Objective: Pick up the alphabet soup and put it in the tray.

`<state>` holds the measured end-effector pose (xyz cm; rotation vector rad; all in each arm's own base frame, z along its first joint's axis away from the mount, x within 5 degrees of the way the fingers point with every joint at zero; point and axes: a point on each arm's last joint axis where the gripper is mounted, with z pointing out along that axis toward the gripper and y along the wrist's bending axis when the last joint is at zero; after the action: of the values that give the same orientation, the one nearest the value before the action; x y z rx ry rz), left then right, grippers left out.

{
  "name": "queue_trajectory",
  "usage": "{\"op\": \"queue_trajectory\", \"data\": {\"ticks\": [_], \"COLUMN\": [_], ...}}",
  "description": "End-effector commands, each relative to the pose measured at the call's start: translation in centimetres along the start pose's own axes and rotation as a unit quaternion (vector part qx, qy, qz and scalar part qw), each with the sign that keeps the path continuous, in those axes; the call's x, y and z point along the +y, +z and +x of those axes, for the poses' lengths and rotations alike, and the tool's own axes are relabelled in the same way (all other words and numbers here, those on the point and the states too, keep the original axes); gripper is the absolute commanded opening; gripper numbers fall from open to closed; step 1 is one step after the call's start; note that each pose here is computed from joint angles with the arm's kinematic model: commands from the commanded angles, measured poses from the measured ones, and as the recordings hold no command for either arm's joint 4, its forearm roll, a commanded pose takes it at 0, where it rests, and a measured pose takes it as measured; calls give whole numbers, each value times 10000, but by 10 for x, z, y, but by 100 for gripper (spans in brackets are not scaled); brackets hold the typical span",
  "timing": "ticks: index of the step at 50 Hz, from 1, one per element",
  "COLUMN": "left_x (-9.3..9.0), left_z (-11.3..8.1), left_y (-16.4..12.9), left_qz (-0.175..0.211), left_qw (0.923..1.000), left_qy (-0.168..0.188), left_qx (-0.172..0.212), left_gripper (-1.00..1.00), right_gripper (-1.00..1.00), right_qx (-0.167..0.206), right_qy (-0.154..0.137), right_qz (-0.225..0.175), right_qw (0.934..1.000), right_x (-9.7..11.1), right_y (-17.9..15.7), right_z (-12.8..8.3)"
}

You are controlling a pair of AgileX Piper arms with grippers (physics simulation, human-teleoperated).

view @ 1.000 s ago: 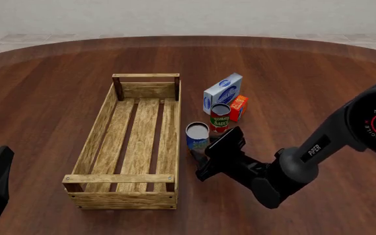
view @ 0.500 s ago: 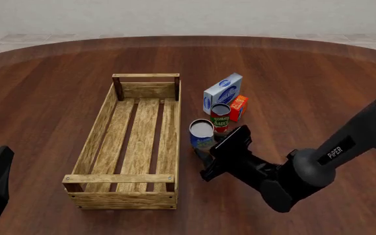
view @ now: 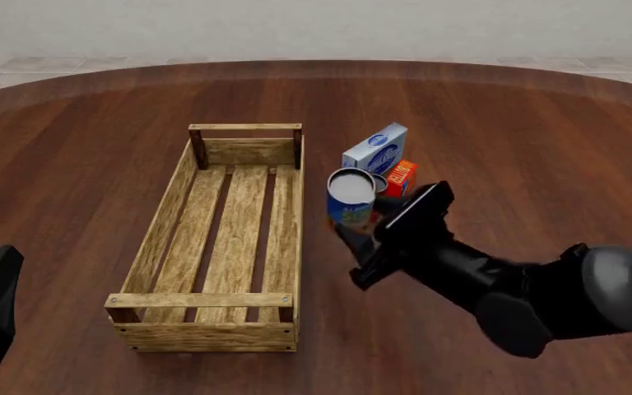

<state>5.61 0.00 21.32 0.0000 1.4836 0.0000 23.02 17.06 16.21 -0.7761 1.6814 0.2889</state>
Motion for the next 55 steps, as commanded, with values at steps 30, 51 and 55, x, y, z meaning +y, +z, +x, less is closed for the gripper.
{"op": "queue_trajectory", "data": {"ticks": [30, 51, 55], "left_x": [0, 0, 0], "left_z": [0, 0, 0], "left_y": [0, 0, 0], "left_qz": [0, 0, 0], "left_qw": [10000, 10000, 10000], "left_qy": [0, 0, 0], "left_qx": [0, 0, 0], "left_gripper": [100, 100, 100], "right_gripper": [-100, -100, -100], "right_qx": [-699, -878, -889], "right_qy": [-217, -169, -142], "right_qz": [-270, -574, -635], "right_qw": [9970, 9943, 9939], "right_x": [8, 28, 33], "right_y": [-15, 11, 17], "right_z": [-81, -105, -107]}}
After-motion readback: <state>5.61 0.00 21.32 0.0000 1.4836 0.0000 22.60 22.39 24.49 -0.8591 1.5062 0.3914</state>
